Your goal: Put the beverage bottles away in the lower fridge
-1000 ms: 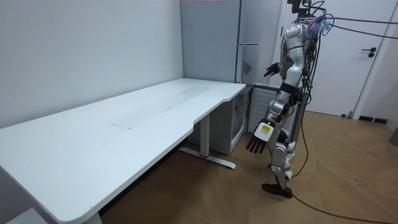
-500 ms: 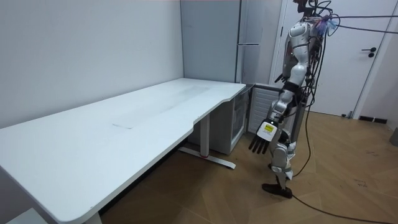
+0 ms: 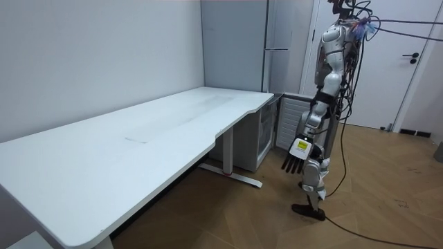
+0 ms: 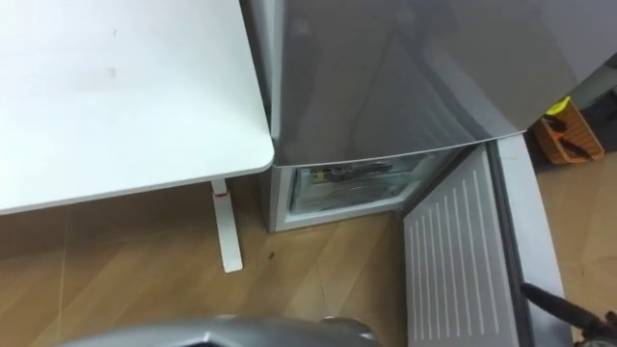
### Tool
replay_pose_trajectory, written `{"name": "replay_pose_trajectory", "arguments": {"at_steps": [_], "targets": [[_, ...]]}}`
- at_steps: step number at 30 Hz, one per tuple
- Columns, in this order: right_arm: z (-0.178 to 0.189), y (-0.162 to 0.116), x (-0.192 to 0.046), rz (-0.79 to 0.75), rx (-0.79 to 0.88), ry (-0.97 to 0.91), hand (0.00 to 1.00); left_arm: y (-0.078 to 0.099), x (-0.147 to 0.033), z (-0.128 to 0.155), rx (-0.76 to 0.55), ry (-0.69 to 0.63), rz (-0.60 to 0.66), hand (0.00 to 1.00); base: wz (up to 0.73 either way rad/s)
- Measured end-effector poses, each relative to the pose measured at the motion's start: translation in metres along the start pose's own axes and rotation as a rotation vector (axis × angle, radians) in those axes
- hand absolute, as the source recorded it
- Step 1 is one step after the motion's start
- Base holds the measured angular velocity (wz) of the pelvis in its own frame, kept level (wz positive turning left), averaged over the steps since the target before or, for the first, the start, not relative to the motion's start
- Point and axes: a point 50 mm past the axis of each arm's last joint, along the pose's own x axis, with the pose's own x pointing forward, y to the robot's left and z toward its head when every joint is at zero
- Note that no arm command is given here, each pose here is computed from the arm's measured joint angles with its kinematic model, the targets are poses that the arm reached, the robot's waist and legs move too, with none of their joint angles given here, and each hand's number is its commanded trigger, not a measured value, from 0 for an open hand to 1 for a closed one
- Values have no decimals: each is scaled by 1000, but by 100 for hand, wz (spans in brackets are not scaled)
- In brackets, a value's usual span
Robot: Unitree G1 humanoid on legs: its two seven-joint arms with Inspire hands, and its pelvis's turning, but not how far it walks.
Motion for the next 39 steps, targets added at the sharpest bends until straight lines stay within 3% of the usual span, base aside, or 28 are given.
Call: {"name": "replay_pose_trajectory", "arguments": {"at_steps": [5,12,20,25,27,30,34,39], "targets": [[-20,2,-2,28,5,62,0,-1,0,-8,24,46,0,0,0],[-43,29,-7,226,-51,115,0,-13,3,9,67,-6,-43,0,-1],[-42,103,-25,567,-315,31,0,-38,2,28,153,-72,-132,0,-9],[-33,155,-59,667,-342,-65,0,-69,-1,55,296,-168,-232,0,-45],[-29,173,-75,721,-364,-89,0,-72,-2,60,355,-193,-235,0,-27],[-27,201,-108,932,-565,-212,0,-75,-1,69,418,-211,-224,0,-9],[-18,270,-179,1412,-775,-407,0,-84,-3,74,458,-222,-235,0,15],[-27,275,-187,1556,-893,-370,0,-80,-3,56,467,-160,-217,0,38]]}}
